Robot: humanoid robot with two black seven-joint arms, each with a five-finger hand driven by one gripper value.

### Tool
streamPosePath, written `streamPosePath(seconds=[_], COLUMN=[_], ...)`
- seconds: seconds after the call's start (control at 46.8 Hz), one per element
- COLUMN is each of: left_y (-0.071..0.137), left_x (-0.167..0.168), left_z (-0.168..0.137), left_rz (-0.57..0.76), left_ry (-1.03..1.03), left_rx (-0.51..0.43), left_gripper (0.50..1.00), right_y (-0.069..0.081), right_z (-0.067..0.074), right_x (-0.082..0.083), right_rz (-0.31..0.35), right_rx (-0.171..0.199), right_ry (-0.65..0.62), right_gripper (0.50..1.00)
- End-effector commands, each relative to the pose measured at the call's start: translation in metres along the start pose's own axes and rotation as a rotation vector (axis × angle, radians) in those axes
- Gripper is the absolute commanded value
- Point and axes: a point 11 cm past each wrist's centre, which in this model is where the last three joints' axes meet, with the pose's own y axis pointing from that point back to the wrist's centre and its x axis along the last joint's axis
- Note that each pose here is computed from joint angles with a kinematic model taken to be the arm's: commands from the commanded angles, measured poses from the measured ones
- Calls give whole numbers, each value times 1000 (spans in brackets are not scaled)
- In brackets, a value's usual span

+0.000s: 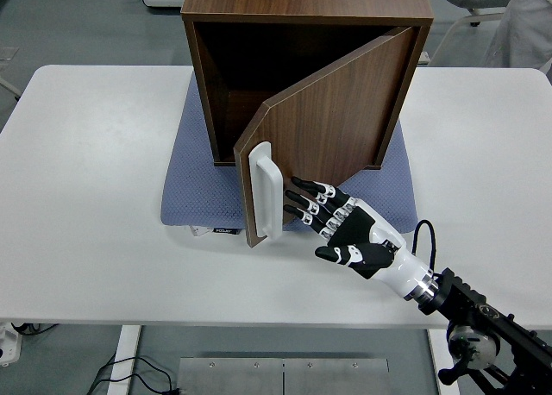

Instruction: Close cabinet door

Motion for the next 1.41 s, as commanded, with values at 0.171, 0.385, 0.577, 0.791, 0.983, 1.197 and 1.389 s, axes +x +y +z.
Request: streamPosePath(seconds=[0.171,0.385,0.577,0.791,0.983,1.197,1.389], left_y=[0,0,0,0,0,0,0], left_x=[0,0,0,0,0,0,0], left_z=[1,0,0,0,0,0,0], left_rz=[1,0,0,0,1,0,0], left_ry=[0,0,0,0,0,0,0], left_rx=[-2,0,0,0,0,0,0], left_gripper=[1000,1000,1000,1000,1000,1000,1000], right_y=[-15,-24,-40,-45,-51,-61,-73], right_z=[-6,7,6,6,-2,-8,-10], right_x=[6,4,5,11,20,32,35], right_rz=[2,-8,-10,14,49,104,131], right_rx=[25,-6,1,-2,12,22,39], right_ry=[-9,-23,-15,-2,-2,0,-12], right_gripper=[1000,1000,1000,1000,1000,1000,1000])
